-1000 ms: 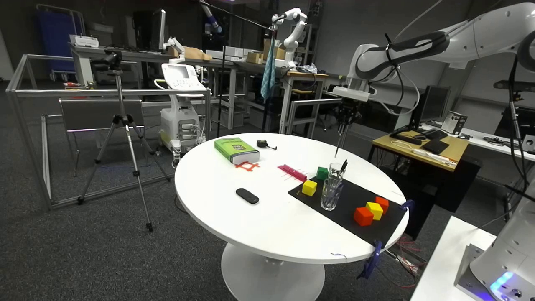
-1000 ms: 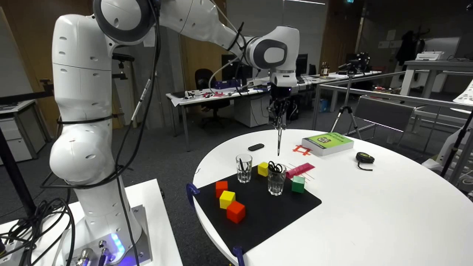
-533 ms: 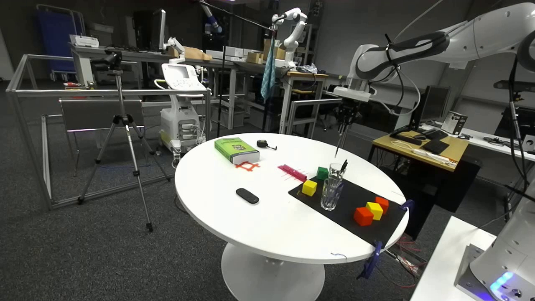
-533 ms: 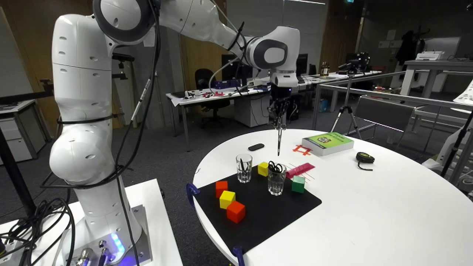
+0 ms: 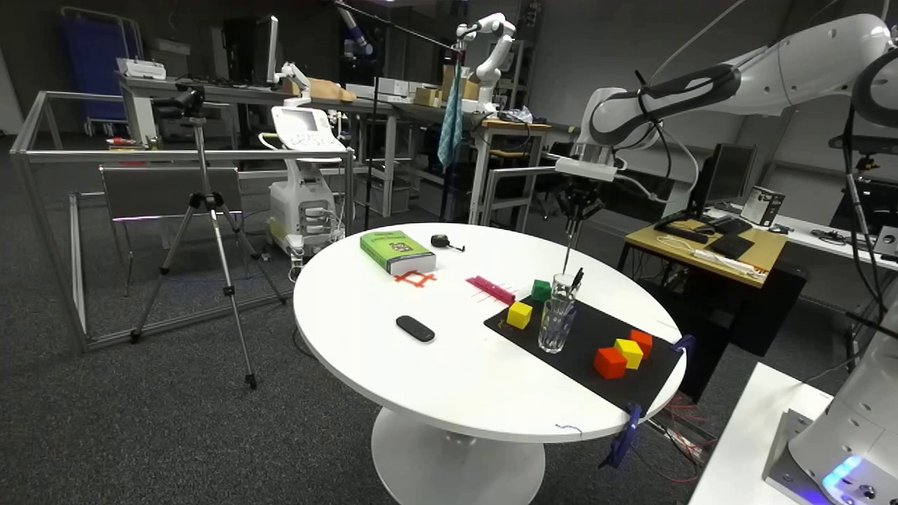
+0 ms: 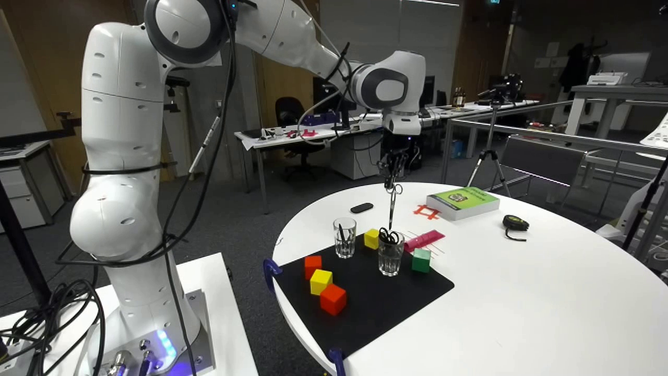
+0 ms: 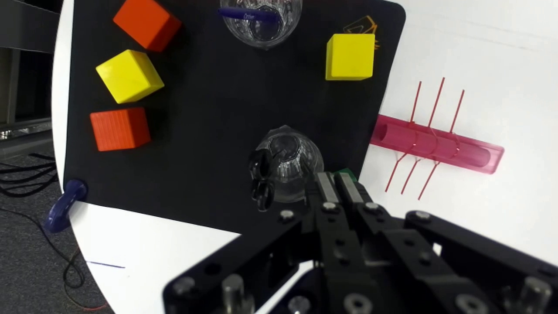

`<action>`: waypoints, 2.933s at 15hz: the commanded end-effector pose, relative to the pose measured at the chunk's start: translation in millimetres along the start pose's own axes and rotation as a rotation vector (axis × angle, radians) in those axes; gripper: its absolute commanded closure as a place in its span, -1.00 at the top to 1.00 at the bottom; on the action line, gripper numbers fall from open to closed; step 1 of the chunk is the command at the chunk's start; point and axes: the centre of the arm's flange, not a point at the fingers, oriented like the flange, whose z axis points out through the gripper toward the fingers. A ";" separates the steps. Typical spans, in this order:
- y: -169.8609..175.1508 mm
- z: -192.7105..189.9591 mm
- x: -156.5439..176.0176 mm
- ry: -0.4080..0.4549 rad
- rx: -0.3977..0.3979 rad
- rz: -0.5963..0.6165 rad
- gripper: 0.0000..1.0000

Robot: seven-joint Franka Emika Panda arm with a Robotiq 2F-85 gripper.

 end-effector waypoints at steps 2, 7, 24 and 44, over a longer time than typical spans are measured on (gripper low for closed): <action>-3.8 7.8 4.6 0.004 -0.010 0.000 -0.97; -6.2 19.5 9.3 0.010 -0.025 -0.013 -0.97; -12.8 59.6 33.7 -0.007 -0.069 -0.038 -0.97; -20.0 94.1 41.5 -0.021 -0.129 -0.031 -0.97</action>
